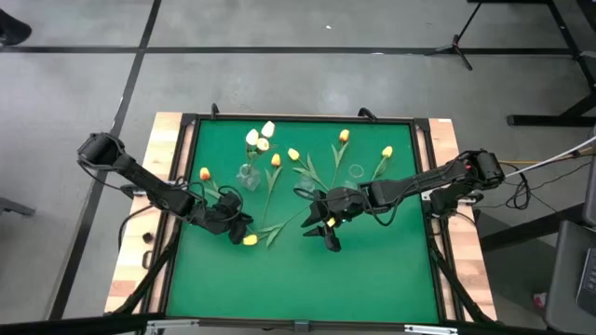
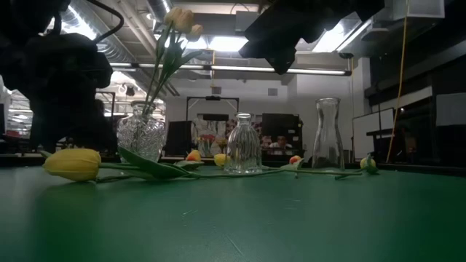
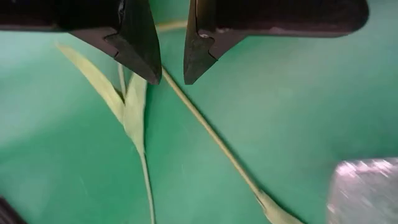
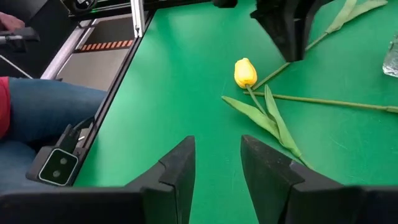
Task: Sort flowers into vase by color
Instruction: Put the left yellow with orange flower into the center transparent vase
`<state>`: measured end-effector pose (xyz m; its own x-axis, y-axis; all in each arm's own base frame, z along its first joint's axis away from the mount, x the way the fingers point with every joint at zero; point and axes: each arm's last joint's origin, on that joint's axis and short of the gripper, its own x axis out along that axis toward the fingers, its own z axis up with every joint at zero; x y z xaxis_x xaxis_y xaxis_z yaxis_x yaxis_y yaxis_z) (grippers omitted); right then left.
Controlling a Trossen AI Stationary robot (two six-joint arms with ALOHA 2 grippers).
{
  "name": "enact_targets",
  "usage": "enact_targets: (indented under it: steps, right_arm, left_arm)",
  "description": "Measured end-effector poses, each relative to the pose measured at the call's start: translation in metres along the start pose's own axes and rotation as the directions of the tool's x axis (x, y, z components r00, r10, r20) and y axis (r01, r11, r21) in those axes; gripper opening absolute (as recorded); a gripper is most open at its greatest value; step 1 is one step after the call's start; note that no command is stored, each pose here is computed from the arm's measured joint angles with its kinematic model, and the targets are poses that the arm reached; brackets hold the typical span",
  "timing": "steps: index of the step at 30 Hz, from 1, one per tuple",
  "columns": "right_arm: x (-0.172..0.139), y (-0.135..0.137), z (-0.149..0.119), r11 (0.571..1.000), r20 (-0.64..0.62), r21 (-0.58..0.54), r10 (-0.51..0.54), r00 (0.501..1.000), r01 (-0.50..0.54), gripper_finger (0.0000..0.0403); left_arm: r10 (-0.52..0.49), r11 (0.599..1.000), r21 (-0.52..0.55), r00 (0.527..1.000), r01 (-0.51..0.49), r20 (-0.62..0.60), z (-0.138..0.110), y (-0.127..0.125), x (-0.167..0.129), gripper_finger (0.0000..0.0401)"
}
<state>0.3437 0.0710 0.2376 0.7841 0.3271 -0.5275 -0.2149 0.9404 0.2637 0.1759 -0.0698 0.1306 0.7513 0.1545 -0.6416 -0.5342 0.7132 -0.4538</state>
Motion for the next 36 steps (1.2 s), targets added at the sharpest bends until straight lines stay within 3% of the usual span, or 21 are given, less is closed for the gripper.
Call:
enact_targets:
  steps: [7,13,21,27,36]
  right_arm:
    - [0.000,0.000,0.000,1.000,0.005,-0.003,-0.016,1.000,0.016,0.0128]
    - [0.000,-0.001,0.000,0.988,0.006,-0.152,-0.019,1.000,0.020,0.0128]
    - [-0.004,0.002,0.022,0.981,0.098,-0.190,-0.015,0.995,0.034,0.0128]
    - [-0.006,0.006,0.026,0.982,0.080,-0.173,0.086,0.993,-0.072,0.0128]
    - [-0.005,0.005,0.020,0.984,0.020,-0.157,0.089,0.996,-0.085,0.0128]
  left_arm:
    - [-0.020,0.996,0.084,0.999,0.023,-0.041,-0.002,-0.001,0.000,0.0067]
    - [-0.019,0.994,0.108,0.999,0.023,-0.038,-0.002,-0.001,0.000,0.0071]
    - [-0.119,0.977,0.166,0.989,0.132,-0.089,-0.001,-0.008,-0.001,0.0138]
    - [-0.109,0.980,0.159,0.992,0.117,-0.055,0.002,-0.008,0.000,0.0190]
    - [-0.188,0.975,0.109,0.981,0.192,-0.051,0.012,-0.011,0.003,0.0201]
